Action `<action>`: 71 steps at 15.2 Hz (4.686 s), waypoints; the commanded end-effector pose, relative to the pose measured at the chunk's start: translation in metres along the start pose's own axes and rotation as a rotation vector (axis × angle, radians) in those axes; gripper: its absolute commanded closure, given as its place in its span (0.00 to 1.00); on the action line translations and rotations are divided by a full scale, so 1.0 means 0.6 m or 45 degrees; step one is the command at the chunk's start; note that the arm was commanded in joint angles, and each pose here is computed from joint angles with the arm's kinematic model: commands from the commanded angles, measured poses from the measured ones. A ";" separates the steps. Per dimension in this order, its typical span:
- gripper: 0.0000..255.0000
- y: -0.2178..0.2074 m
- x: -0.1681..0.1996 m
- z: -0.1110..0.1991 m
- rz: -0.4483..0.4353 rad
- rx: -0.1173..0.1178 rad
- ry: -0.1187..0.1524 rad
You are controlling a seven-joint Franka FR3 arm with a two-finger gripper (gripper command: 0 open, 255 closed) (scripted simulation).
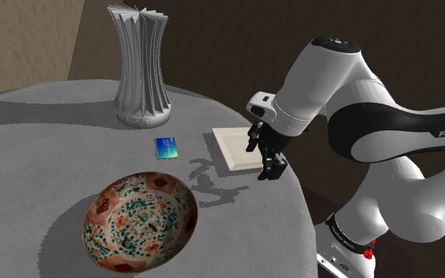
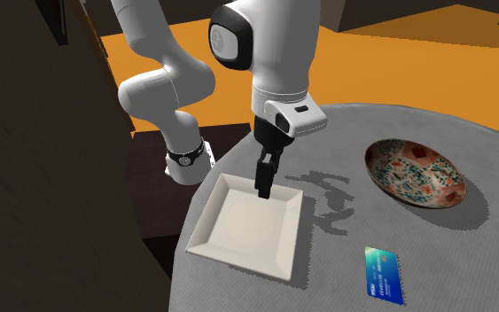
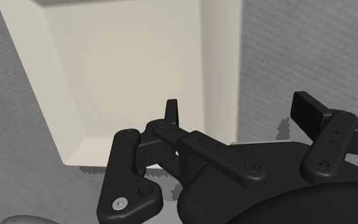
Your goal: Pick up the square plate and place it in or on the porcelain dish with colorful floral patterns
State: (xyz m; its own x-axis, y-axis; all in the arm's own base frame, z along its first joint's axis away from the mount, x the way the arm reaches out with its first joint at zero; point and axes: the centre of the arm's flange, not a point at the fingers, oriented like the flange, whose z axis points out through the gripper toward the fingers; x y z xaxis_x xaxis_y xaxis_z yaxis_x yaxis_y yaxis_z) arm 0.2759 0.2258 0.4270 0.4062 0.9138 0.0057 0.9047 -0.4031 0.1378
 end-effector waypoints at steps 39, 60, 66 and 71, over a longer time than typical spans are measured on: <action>0.00 -0.027 0.060 0.006 0.010 -0.162 0.140; 1.00 -0.015 0.061 -0.081 0.010 -0.162 0.140; 1.00 -0.008 0.061 -0.133 0.010 -0.162 0.140; 1.00 -0.002 0.061 -0.177 0.010 -0.162 0.140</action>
State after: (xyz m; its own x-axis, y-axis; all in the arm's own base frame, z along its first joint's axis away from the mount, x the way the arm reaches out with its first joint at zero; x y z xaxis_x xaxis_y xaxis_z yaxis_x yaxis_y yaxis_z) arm 0.2765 0.2649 0.5264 0.3901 0.9136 0.1148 0.8753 -0.4067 0.2617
